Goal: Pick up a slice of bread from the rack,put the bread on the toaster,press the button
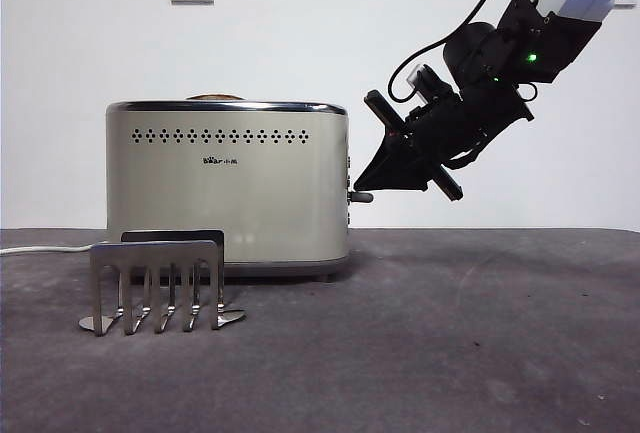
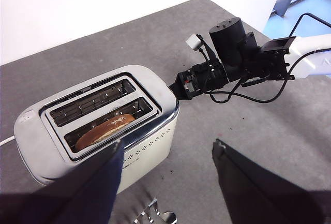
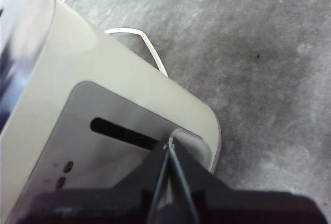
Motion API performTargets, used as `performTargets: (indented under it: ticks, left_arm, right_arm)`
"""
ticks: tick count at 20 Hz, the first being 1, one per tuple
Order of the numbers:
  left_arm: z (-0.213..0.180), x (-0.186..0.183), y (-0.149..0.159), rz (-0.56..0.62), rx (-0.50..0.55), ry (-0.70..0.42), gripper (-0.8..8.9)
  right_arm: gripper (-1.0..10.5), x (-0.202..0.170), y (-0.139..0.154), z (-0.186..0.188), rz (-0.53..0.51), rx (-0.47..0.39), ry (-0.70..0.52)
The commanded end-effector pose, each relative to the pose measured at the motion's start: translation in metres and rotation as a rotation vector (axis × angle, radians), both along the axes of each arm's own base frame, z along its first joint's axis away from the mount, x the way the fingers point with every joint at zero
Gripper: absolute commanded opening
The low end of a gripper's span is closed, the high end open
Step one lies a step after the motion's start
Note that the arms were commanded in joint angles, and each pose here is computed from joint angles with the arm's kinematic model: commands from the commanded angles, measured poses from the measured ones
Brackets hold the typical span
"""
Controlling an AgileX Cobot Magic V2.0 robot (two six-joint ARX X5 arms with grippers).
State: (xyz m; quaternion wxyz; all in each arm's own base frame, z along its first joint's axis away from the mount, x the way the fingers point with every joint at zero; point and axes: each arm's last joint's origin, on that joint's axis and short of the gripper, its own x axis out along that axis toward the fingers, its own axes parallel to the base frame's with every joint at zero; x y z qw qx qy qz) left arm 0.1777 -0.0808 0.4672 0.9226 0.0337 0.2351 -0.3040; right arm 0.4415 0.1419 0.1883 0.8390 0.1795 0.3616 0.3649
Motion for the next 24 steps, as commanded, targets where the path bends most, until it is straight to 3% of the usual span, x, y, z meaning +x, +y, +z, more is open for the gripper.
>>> performTargets:
  ticks: [1,8,24]
  left_arm:
    - [-0.0007,0.0003,-0.0004,-0.001,-0.004,0.002,2.91]
    - [-0.0008,0.0003,-0.0004,-0.002,-0.003,0.002,2.91]
    - [-0.0023,-0.0004,-0.0001,0.000,0.003,0.018,2.91]
  right_arm:
    - [-0.1,-0.0027,0.0000,-0.0374,-0.027,-0.086,0.115]
    - [-0.1,-0.0062,-0.0020,-0.0425,-0.029,-0.149,0.143]
    - [-0.1,-0.0066,-0.0023,-0.0336,-0.017,-0.129,0.124]
